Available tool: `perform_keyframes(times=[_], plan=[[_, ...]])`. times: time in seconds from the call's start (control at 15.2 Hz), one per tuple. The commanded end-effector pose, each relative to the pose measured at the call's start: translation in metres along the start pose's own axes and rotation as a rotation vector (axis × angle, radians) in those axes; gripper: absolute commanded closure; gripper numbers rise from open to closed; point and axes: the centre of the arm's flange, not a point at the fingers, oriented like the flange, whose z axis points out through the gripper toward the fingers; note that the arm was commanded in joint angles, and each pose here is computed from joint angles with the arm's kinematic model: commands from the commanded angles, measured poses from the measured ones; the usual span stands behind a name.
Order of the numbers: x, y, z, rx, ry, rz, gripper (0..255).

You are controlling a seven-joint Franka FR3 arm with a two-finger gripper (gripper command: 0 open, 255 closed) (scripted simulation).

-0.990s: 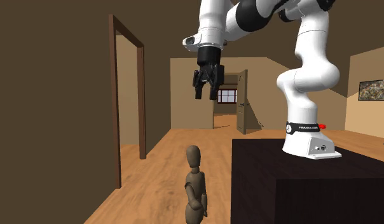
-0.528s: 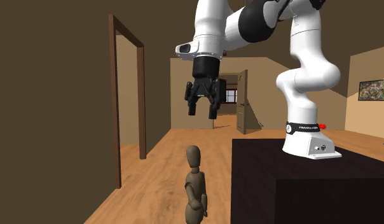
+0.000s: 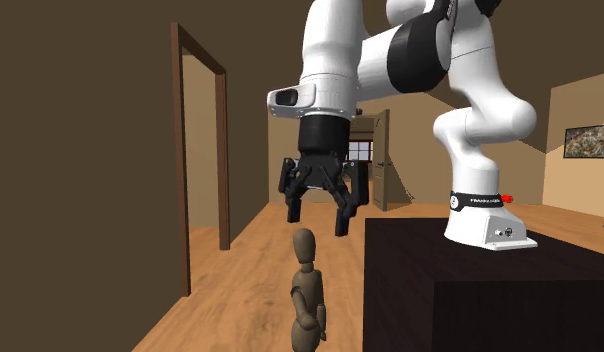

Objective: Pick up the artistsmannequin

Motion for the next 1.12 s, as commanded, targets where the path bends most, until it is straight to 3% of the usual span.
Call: perform_keyframes(times=[0.0, 0.13, 0.73, 0.79, 1.06], plan=[[0.014, -0.016, 0.017, 0.007, 0.006, -0.046, 0], [0.023, -0.029, 0.029, 0.012, 0.010, -0.081, 0], [0.018, -0.029, 0.069, 0.012, 0.010, -0.081, 0], [0.018, -0.029, 0.068, 0.012, 0.010, -0.082, 255], [0.018, -0.029, 0.068, 0.012, 0.010, -0.082, 255]])
